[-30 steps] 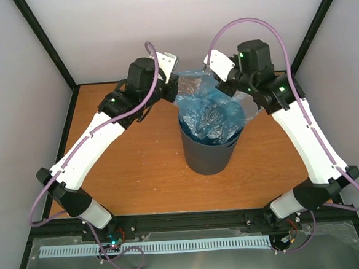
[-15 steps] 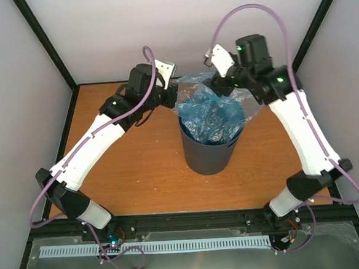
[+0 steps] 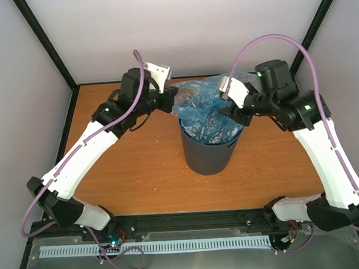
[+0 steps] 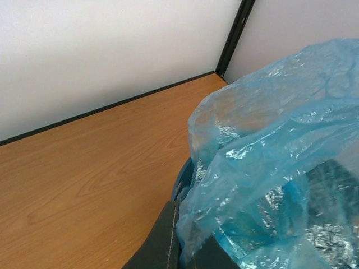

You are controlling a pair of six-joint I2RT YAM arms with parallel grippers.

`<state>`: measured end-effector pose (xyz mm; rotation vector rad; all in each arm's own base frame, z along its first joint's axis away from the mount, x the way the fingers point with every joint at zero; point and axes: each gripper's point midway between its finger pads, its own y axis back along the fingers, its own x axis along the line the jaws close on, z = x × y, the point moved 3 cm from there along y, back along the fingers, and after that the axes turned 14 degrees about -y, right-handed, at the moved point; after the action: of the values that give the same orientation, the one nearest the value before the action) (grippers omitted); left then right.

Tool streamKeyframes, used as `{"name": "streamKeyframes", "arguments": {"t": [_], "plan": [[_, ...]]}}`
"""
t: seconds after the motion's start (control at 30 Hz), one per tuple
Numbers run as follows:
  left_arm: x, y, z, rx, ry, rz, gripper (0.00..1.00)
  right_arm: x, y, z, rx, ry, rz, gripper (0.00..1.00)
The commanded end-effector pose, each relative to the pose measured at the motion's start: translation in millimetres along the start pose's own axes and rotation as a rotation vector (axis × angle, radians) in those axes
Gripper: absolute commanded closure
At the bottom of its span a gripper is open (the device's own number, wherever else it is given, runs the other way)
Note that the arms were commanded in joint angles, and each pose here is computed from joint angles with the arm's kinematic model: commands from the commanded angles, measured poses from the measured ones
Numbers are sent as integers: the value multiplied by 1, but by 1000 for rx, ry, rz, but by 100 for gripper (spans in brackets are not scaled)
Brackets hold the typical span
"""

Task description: Put the trash bags into the trash bin

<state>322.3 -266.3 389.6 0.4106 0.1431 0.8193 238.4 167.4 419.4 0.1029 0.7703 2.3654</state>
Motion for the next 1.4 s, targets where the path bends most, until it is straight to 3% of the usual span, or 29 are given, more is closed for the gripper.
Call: {"name": "streamKeyframes", "arguments": {"t": [0.0, 0.13, 0.3, 0.53, 0.7, 0.97, 1.2, 1.37], "plan": [[-4, 26, 29, -113, 21, -39, 99, -7, -24, -19, 106, 76, 15, 54], [-5, 33, 32, -124, 19, -42, 99, -26, -40, -16, 134, 98, -64, 50], [-3, 37, 33, -129, 15, -28, 99, -47, -58, -16, 166, 155, -142, 37], [-4, 41, 34, -131, 14, -27, 99, -56, -76, -15, 190, 182, -148, 35], [-3, 43, 35, -132, 13, -22, 99, -57, -86, -13, 205, 179, -113, 45], [-2, 30, 26, -100, 18, -21, 99, -39, -77, -8, 225, 167, 14, 95], [-5, 24, 20, -94, 44, -39, 99, 11, -29, -7, 165, 141, 159, 97], [-11, 28, 12, -75, 53, -78, 99, 56, -16, -29, 180, 123, 297, 97]]}}
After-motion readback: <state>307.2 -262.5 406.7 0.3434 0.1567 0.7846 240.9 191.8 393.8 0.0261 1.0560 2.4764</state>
